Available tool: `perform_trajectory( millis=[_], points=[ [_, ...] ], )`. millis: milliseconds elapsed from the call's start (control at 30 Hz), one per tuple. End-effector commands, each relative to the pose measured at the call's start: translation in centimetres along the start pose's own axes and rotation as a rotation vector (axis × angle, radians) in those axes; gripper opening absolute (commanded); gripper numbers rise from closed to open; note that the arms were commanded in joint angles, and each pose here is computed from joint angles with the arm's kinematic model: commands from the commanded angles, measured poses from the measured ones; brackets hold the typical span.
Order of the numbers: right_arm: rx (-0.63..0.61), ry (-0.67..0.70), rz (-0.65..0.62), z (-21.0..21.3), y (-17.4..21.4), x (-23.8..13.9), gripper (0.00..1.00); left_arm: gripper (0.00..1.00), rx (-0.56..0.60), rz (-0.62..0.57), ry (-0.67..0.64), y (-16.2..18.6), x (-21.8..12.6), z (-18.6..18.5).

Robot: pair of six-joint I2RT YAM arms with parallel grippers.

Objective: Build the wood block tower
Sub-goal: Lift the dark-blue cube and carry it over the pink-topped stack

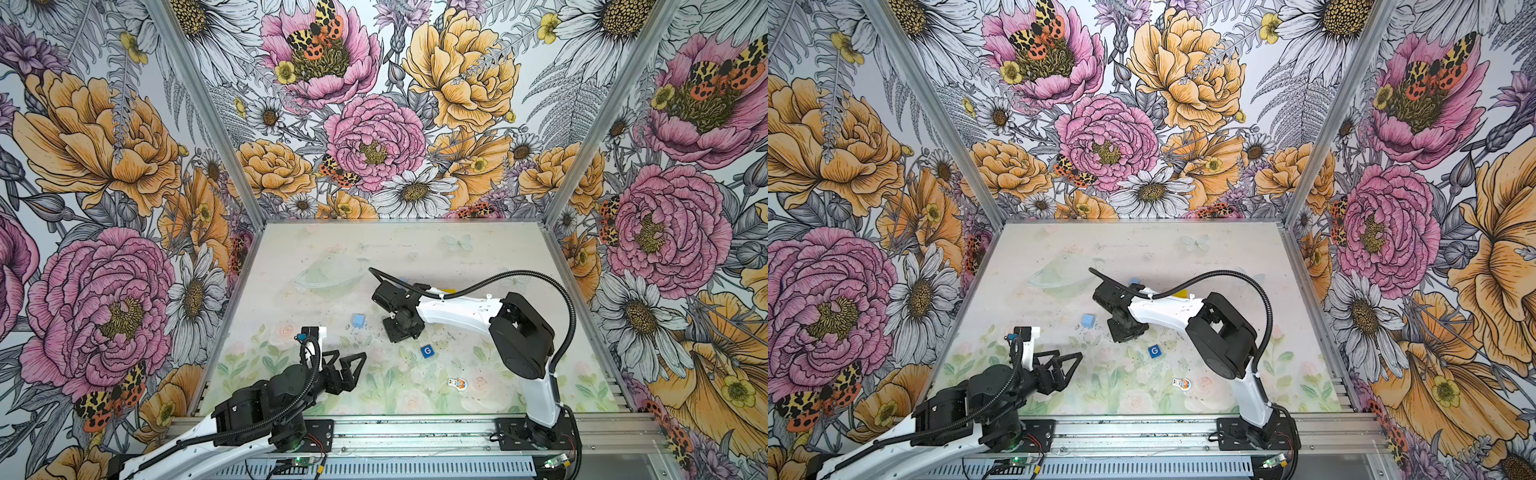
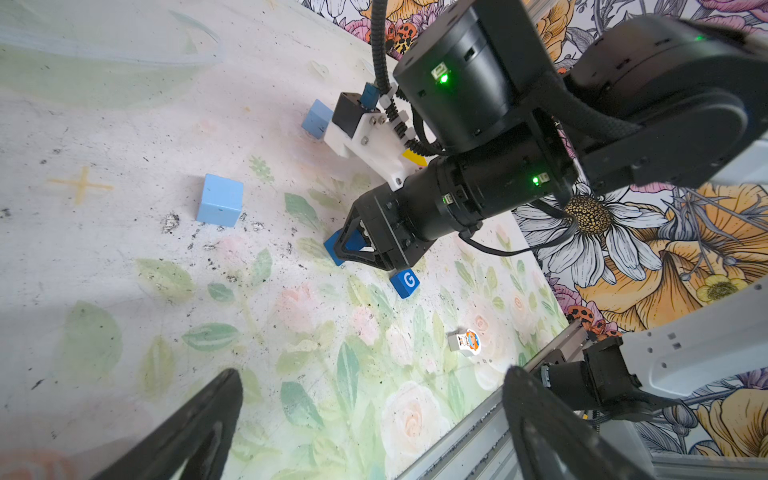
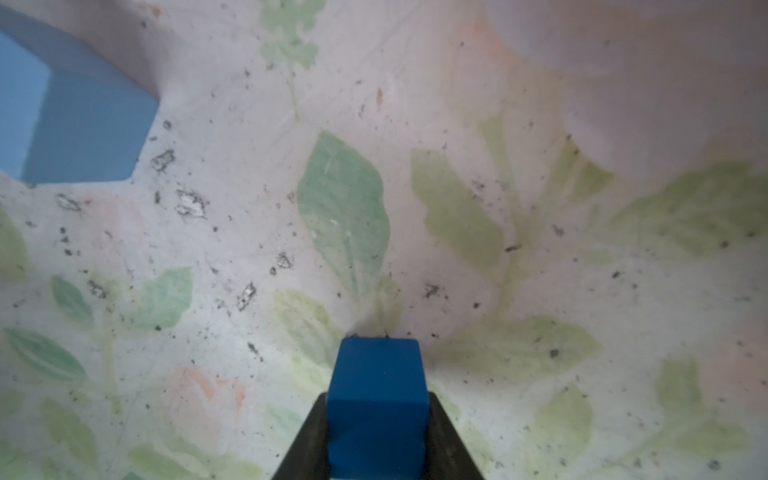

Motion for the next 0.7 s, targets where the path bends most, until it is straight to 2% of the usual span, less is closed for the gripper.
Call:
perform_trajectory(
  millis=[0, 400, 667],
  points=[
    [0.025, 0.022, -0.068, -1.2, -0.8, -2.9, 0.32, 0.99, 0.025, -0.026, -0.005, -0.6, -0.4, -0.3],
    [0.133, 0.070, -0.160, -8.1, -1.5, -8.0, 0.32, 0.99, 0.063, -0.059, -0.041, -1.8, -0.5, -1.2],
    [0.196, 0.102, -0.183, -11.9, -1.1, -9.5, 0.32, 0.99, 0.137, -0.058, -0.031, -3.1, 0.7, -4.1]
  ],
)
Point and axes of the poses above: each gripper's point midway between its finger pads, its own x axis out along the fingers, its own z axis along the line the jaws close on, y = z × x, the point moved 7 cm from there along -x, back along the fingers, and after that the axes turned 8 degrees about -x, right-handed, at the moved point
